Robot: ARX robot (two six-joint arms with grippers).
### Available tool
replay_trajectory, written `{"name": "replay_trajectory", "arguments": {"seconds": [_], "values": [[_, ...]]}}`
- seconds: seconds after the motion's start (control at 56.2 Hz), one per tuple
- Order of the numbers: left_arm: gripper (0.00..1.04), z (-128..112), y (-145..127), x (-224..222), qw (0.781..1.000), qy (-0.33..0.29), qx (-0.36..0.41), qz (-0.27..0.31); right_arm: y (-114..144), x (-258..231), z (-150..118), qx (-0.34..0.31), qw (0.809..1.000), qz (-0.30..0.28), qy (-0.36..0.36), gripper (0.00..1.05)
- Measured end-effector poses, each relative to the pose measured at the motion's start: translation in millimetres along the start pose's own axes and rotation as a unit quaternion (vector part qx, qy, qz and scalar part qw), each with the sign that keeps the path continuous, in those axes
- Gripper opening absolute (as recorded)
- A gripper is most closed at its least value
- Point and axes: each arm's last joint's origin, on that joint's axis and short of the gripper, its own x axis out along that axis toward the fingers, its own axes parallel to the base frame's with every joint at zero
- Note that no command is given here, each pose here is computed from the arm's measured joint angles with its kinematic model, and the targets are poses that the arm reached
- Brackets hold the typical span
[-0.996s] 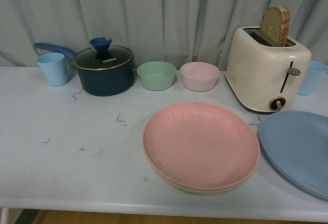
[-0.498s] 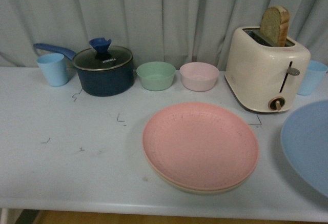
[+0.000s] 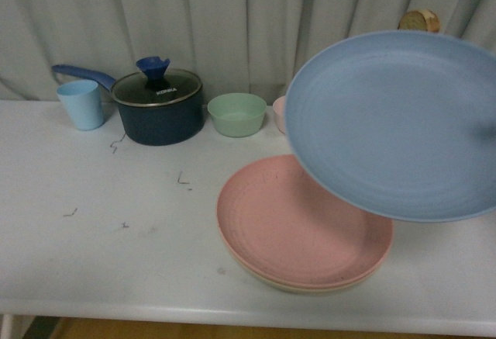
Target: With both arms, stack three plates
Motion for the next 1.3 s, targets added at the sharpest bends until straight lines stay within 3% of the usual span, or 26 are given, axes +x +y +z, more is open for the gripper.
{"name": "replay_trajectory", "arguments": {"seconds": [0.036,0.213,0.605,0.765,0.907,1.05,1.156,1.21,1.299], "values": [[0.98,0,0,0,1.0,0.0,0.0,0.0,20,41,-19,0.036,0.999,0.008,0.035,0.03],[0.98,0,0,0,1.0,0.0,0.0,0.0,38,78,-25,0.057,0.997,0.01,0.049,0.03],[0.98,0,0,0,1.0,0.0,0.0,0.0,26,120,-70,0.103,0.986,-0.022,0.133,0.03],[0.98,0,0,0,1.0,0.0,0.0,0.0,27,116,-66,0.105,0.987,-0.011,0.121,0.26],[0.98,0,0,0,1.0,0.0,0.0,0.0,23,72,-51,0.112,0.991,0.003,0.077,0.53],[0.98,0,0,0,1.0,0.0,0.0,0.0,18,12,-27,0.107,0.994,0.003,-0.024,0.77],[0.98,0,0,0,1.0,-0.001,0.0,0.0,21,3,-15,0.094,0.994,0.008,-0.063,0.94],[0.98,0,0,0,1.0,0.0,0.0,0.0,23,13,-25,0.042,0.989,-0.017,-0.142,0.88],[0.98,0,0,0,1.0,0.0,0.0,0.0,15,8,-62,-0.021,0.98,-0.074,-0.183,0.74]]}}
